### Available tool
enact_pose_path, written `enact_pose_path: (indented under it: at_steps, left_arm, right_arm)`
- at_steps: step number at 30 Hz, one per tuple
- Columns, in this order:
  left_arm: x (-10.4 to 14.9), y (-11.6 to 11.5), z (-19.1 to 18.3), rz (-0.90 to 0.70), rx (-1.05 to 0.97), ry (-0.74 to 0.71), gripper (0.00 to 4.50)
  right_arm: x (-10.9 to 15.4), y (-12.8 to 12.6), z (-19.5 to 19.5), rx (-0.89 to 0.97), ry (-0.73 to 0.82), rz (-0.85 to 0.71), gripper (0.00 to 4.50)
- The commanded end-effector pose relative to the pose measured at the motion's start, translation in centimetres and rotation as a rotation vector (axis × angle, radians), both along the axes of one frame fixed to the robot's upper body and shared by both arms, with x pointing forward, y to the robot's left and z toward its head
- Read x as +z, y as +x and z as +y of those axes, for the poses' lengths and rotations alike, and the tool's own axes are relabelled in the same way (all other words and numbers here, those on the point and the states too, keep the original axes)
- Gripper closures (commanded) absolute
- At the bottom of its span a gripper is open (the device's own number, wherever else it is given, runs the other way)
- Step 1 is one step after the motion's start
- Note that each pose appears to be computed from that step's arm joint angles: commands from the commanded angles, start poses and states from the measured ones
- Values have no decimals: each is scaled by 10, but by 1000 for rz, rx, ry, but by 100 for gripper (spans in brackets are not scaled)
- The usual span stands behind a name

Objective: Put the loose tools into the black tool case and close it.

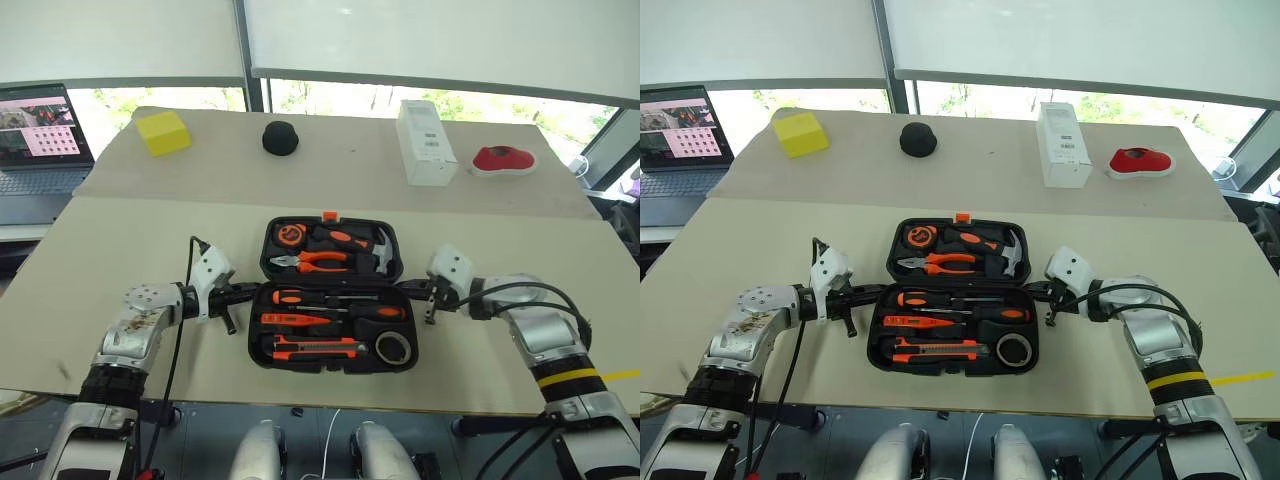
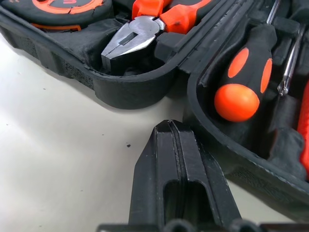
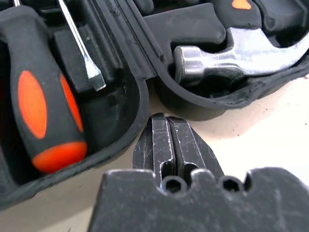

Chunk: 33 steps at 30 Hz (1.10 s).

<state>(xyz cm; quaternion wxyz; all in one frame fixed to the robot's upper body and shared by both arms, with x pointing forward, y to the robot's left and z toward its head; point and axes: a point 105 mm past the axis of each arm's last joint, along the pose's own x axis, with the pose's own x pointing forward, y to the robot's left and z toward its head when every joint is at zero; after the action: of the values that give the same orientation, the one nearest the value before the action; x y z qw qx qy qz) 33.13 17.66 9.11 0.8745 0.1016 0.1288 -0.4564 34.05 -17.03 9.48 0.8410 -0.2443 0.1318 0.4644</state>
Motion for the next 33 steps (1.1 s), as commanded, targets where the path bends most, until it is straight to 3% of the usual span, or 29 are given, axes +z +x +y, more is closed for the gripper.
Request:
enact_pose_path:
  at_steps: [1, 7, 11, 15, 29, 32, 33]
  left_arm:
    - [20, 2, 21, -10, 101, 13, 363]
    - [51, -2, 35, 120, 147, -33, 140]
    - [65, 9, 25, 191, 202, -61, 8]
    - [65, 30, 11, 279, 330, -79, 3]
    - [42, 41, -7, 360, 376, -13, 3]
    - [36, 43, -8, 371, 390, -3, 0]
    - [34, 42, -8, 383, 390, -4, 0]
  right_arm:
    - [35, 8, -23, -122, 51, -28, 355]
    - [68, -7, -21, -137, 155, 125, 138]
    - [70, -5, -18, -255, 139, 308, 6]
    - [71, 12, -11, -412, 134, 430, 2]
    - [52, 42, 4, -598, 197, 568, 2]
    - [44, 39, 2, -608, 155, 603, 63]
    - [40, 36, 1, -614, 138, 618, 102]
